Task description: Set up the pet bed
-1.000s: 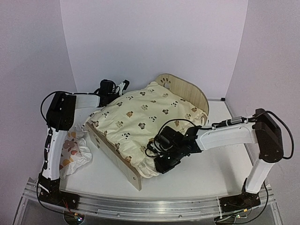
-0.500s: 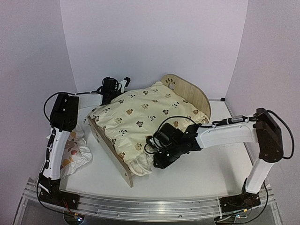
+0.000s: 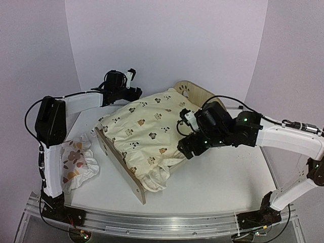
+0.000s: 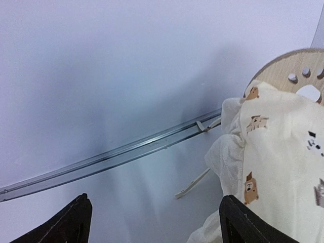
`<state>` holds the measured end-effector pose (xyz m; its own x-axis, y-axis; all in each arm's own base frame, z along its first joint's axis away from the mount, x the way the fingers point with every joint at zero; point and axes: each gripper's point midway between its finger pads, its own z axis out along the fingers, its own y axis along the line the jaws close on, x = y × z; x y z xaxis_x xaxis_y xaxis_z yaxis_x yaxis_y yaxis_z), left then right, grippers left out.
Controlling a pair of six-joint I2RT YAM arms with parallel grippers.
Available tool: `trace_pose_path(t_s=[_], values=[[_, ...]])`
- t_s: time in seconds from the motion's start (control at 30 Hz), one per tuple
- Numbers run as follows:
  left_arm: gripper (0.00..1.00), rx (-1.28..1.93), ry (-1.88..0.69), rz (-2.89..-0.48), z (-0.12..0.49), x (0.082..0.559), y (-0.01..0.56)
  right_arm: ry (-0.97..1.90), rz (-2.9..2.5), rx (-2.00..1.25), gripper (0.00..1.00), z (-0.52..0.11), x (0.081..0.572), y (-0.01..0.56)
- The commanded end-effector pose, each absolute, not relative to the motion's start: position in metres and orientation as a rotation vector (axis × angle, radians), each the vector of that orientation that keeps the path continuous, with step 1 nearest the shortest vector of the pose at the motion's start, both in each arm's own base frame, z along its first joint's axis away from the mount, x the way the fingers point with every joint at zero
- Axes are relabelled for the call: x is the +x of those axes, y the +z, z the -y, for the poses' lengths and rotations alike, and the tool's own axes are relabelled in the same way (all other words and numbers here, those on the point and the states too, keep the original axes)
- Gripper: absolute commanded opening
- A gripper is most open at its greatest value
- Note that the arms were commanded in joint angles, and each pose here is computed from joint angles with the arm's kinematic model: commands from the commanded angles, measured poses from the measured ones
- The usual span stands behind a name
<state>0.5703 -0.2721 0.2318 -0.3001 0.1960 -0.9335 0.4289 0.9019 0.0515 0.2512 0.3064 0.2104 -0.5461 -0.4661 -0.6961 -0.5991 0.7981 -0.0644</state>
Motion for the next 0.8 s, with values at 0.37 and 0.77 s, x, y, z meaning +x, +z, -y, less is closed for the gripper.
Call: trace_pose_path(t_s=[0.37,0.77], values=[[0.77,0.198,-0.338,-2.056,0.199,0.417,0.281,-0.207,-2.181,-0.339,0.98,-0.178,0.411,0.279],[0.6,0.119,-0.549,-2.252,0.199,0.283,0.226,-0.297,-2.251,-0.308,0.98,-0.146,0.47,0.253]])
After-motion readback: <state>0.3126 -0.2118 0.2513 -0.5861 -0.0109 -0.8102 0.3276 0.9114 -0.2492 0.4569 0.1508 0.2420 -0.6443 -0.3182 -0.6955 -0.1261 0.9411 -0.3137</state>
